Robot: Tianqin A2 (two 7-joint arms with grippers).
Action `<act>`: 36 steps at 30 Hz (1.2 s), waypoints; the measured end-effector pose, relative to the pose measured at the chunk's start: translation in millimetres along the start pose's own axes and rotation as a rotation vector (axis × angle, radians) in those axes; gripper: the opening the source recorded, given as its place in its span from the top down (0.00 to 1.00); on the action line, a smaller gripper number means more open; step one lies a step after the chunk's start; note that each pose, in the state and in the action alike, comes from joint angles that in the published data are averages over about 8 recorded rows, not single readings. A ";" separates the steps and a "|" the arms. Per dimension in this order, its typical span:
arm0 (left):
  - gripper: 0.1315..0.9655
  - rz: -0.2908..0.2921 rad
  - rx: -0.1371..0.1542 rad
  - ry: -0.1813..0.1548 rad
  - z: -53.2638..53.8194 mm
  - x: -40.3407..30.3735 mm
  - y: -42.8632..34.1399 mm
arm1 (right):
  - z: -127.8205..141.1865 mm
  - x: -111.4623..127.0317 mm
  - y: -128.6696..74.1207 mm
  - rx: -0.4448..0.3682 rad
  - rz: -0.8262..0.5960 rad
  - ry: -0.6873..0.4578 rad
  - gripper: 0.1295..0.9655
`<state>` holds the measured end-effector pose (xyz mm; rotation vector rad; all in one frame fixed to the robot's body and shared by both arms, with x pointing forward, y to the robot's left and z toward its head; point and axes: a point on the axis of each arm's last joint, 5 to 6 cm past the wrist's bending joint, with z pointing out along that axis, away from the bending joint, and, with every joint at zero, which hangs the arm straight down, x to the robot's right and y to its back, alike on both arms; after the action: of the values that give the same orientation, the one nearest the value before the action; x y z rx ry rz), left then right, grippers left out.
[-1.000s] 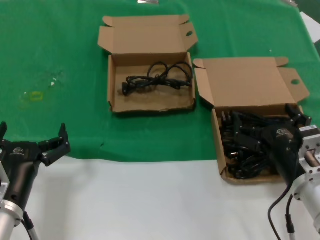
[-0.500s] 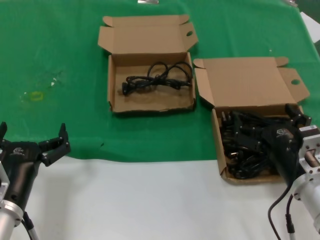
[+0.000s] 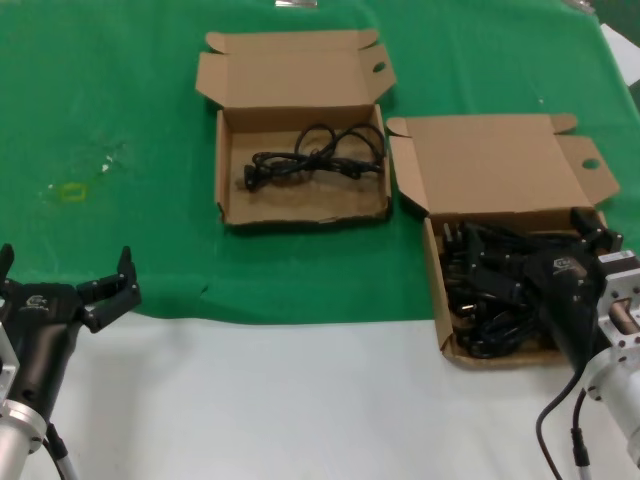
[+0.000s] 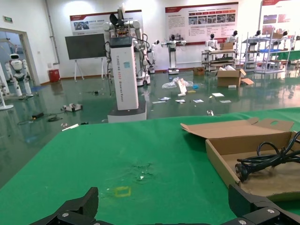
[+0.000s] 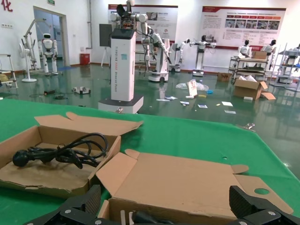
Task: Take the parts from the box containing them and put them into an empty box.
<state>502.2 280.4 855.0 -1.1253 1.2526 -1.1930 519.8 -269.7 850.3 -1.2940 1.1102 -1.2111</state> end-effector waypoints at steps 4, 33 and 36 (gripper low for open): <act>0.00 0.000 0.000 0.000 0.0 0.0 0.0 | 0.0 0.0 0.0 0.000 0.000 0.000 0.00; 0.00 0.000 0.000 0.000 0.0 0.0 0.0 | 0.0 0.0 0.0 0.000 0.000 0.000 0.00; 0.00 0.000 0.000 0.000 0.0 0.0 0.0 | 0.0 0.0 0.0 0.000 0.000 0.000 0.00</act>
<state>502.2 280.4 855.0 -1.1251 1.2527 -1.1928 519.8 -269.7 850.3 -1.2940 1.1102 -1.2111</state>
